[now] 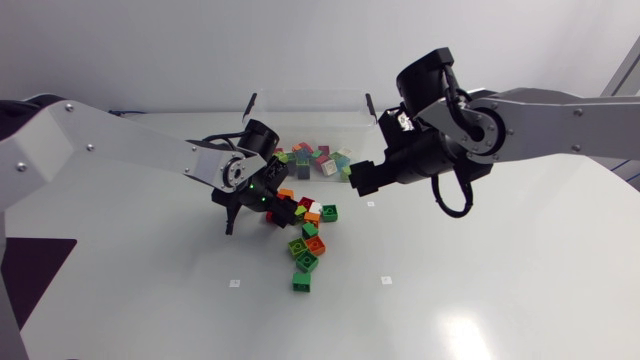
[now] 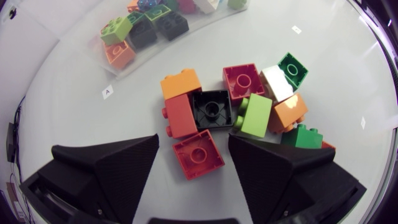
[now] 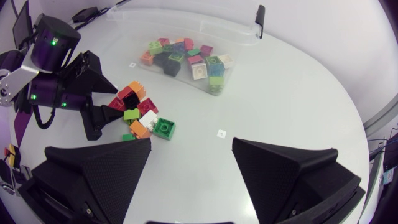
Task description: Place the duplo bricks in the container
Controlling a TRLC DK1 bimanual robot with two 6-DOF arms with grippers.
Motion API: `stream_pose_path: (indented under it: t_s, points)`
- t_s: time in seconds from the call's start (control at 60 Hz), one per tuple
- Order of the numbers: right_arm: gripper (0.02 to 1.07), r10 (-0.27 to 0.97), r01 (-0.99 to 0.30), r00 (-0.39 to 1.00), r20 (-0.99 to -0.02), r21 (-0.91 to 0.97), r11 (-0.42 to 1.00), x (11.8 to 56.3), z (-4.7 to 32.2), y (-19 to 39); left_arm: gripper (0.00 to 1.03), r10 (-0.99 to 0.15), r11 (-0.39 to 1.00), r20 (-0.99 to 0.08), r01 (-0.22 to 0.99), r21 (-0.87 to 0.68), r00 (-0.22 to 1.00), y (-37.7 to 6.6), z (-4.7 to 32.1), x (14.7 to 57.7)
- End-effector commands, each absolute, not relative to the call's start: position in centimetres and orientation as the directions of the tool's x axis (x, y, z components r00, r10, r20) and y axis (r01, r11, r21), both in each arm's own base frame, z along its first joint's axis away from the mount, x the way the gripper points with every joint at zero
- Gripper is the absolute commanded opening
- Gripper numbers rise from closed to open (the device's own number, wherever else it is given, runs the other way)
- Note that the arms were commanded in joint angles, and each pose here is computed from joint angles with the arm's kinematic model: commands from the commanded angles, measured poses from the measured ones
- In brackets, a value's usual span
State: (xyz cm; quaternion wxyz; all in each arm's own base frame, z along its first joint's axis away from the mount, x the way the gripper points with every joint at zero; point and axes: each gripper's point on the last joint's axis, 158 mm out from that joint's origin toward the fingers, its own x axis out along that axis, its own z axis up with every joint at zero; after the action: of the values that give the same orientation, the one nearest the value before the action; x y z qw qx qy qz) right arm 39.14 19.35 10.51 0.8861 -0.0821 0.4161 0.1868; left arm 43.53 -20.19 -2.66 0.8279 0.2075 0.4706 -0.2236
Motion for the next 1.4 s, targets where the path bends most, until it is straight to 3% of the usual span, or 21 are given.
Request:
stream_pose_path:
  t_s: [0.0, 0.133, 0.233, 0.317, 0.65, 0.967, 1.383]
  points:
    - [0.96, 0.279, -0.452, 0.551, -0.787, -0.001, 0.892, 38.2, 8.8, 20.1, 0.64, -0.159, 0.835, -0.880, 0.536, 0.121, 0.447, -19.7, -3.8, 44.0]
    - [0.96, 0.336, -0.573, 0.501, -0.797, -0.014, 0.820, 37.5, 7.4, 21.5, 0.51, -0.150, 0.836, -0.890, 0.536, 0.119, 0.431, -19.4, -4.6, 43.7]
    - [0.96, 0.358, -0.656, 0.457, -0.814, -0.037, 0.754, 37.5, 5.6, 22.0, 0.33, -0.148, 0.834, -0.894, 0.539, 0.117, 0.423, -19.4, -5.0, 43.4]
    - [0.96, 0.368, -0.706, 0.427, -0.826, -0.050, 0.706, 37.7, 4.3, 22.3, 0.26, -0.144, 0.833, -0.899, 0.541, 0.116, 0.414, -19.3, -5.3, 43.1]
    - [1.01, 0.448, -0.854, 0.333, -0.830, -0.063, 0.517, 39.9, 0.9, 22.8, 0.25, -0.134, 0.821, -0.904, 0.556, 0.128, 0.407, -17.7, -4.3, 41.0]
    - [1.01, 0.487, -0.902, 0.288, -0.825, -0.063, 0.427, 41.4, -0.6, 24.5, 0.25, -0.155, 0.796, -0.886, 0.586, 0.150, 0.438, -15.9, -1.4, 39.1]
    - [0.99, 0.495, -0.934, 0.246, -0.834, -0.068, 0.350, 42.2, -2.9, 25.5, 0.25, -0.245, 0.764, -0.779, 0.610, 0.211, 0.577, -17.0, 7.7, 37.4]
